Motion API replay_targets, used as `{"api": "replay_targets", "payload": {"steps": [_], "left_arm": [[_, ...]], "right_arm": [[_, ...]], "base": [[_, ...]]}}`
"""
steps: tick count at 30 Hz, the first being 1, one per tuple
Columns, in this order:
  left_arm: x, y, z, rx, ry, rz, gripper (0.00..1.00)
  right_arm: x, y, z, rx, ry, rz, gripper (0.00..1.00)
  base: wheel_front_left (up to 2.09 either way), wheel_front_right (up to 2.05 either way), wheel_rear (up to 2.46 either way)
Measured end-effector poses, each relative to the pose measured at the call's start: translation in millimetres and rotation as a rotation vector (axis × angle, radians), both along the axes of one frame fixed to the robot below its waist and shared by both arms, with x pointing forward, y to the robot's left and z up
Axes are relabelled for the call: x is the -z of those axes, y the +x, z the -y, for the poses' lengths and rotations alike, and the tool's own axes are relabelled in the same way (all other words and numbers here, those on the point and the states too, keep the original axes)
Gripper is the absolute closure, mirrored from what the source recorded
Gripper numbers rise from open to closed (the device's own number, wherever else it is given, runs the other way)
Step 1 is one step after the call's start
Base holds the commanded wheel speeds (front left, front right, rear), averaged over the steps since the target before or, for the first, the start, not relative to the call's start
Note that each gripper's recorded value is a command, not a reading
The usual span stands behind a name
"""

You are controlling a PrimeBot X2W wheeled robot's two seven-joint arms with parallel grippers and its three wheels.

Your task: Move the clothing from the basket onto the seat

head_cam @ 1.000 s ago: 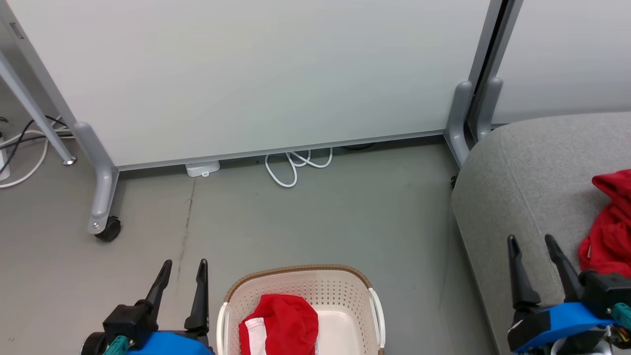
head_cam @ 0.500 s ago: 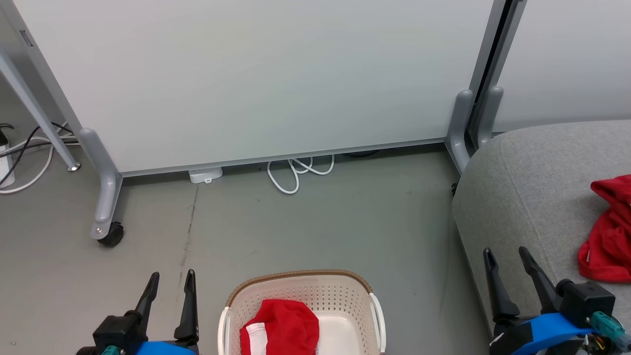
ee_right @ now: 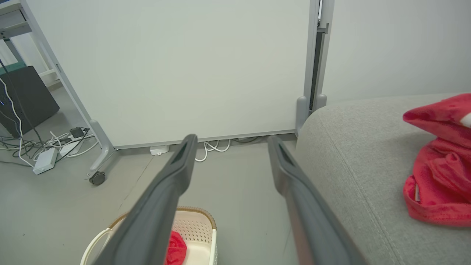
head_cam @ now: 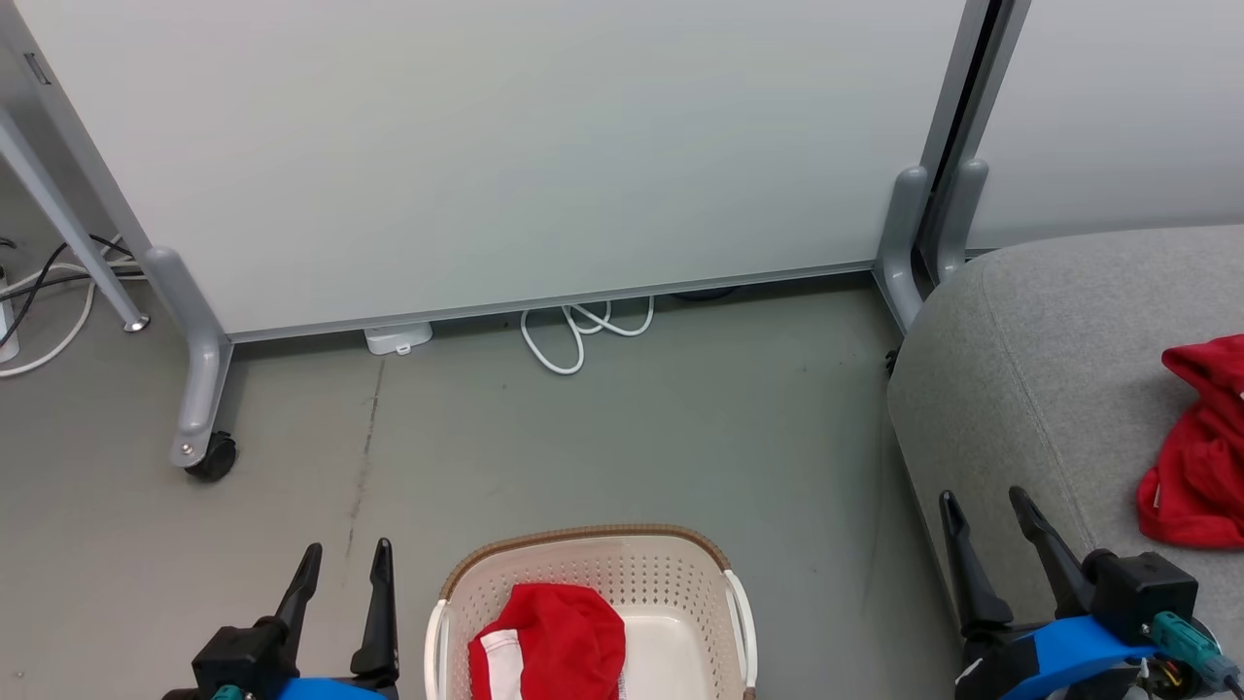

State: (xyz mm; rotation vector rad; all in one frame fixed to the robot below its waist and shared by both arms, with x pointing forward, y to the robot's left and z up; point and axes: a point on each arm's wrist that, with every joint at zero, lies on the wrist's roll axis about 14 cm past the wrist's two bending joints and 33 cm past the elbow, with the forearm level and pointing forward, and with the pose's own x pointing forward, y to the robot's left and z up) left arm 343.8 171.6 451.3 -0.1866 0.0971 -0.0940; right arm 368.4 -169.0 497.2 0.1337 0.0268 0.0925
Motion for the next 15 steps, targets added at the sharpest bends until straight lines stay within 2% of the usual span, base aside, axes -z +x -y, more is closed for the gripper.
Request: {"api": "replay_targets", "payload": {"steps": [6,15], "left_arm": [[14.6,5.3,8.6,0.027,-0.002,-0.048,0.00],[49.2,40.2,33.9,0.109,-0.010,-0.148,0.00]], "right_arm": [[5.2,5.5,-2.5,-0.008,-0.003,-0.017,0.00],[8.3,40.9,-9.1,-0.028,-0.009,-0.014,0.00]], "base": [[0.00,0.00,0.00],[0.00,0.00,0.00]]}}
